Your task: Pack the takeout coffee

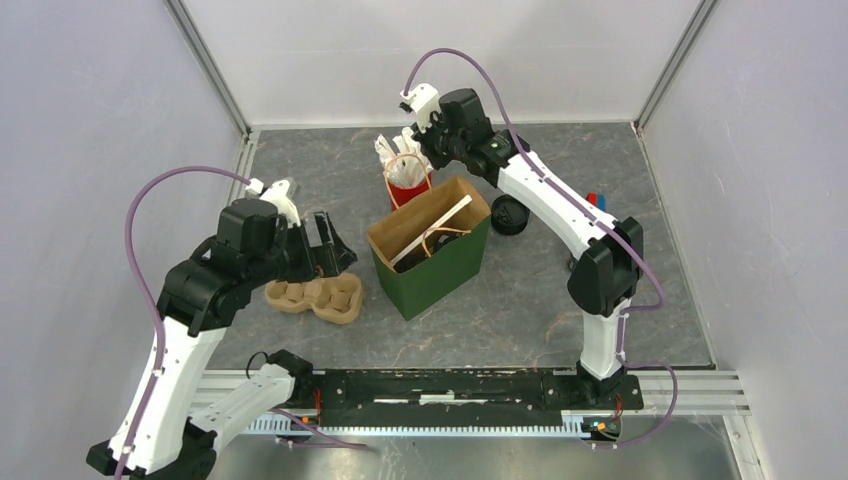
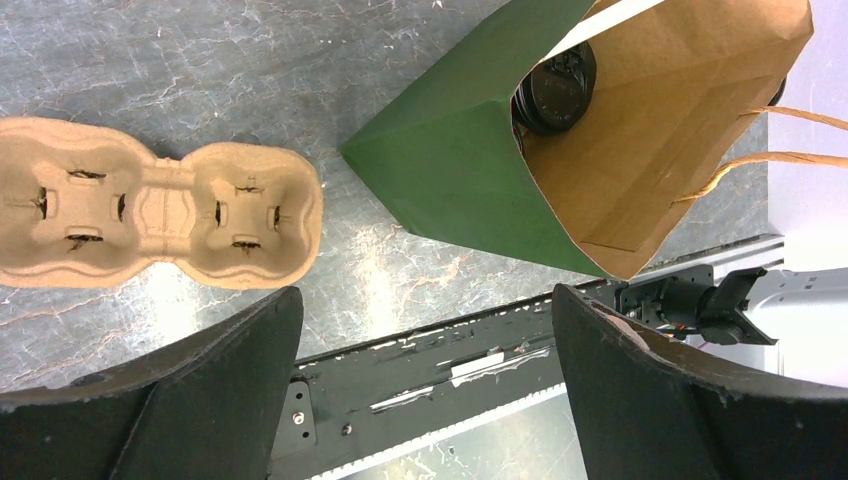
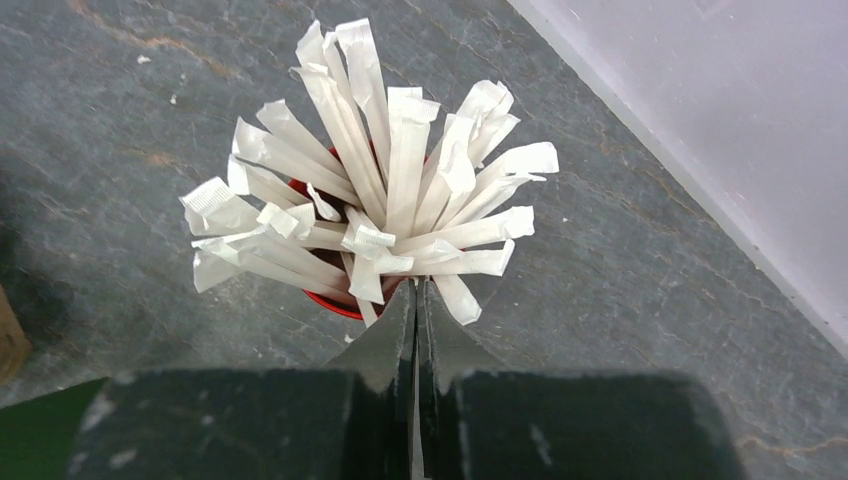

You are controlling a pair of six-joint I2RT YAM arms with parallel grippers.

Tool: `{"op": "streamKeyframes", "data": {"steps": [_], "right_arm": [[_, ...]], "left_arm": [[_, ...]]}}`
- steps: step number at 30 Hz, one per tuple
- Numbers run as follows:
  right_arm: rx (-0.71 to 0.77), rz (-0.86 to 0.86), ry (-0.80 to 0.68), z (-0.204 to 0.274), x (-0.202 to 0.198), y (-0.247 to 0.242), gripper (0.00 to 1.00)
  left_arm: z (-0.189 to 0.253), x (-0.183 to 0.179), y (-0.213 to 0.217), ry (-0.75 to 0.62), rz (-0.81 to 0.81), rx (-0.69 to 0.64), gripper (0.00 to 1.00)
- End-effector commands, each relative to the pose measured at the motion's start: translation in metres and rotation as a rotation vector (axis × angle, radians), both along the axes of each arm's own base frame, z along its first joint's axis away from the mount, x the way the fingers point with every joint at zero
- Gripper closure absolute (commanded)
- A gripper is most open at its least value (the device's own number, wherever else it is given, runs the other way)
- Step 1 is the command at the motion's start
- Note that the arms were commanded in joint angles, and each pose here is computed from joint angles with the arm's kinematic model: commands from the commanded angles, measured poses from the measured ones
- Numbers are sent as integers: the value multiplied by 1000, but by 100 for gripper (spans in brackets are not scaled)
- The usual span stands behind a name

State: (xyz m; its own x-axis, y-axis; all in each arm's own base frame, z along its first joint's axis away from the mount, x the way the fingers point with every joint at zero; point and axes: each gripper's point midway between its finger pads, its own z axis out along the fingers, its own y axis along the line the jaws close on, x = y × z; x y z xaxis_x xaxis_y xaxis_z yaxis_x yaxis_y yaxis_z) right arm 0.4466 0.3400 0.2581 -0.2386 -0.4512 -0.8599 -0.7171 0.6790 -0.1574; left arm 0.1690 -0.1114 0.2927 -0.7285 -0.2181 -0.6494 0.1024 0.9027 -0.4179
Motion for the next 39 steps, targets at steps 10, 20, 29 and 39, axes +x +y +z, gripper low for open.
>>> {"op": "streamKeyframes", "data": {"steps": [10,20,29,39], "right_arm": [[105,16,-157,79,-6,-2,99],[104,46,-157,77,-14,-3,100],[173,32,-211,129,-21,-7,100],[252,37,-316,184,-66,-41,100]], "left_arm": [[3,4,6,-42,-7,36,0],[4,4,4,-42,-9,29,0],[5,3,5,-45,-4,25,0],[4,7,1,-33,-13,27,0]]}}
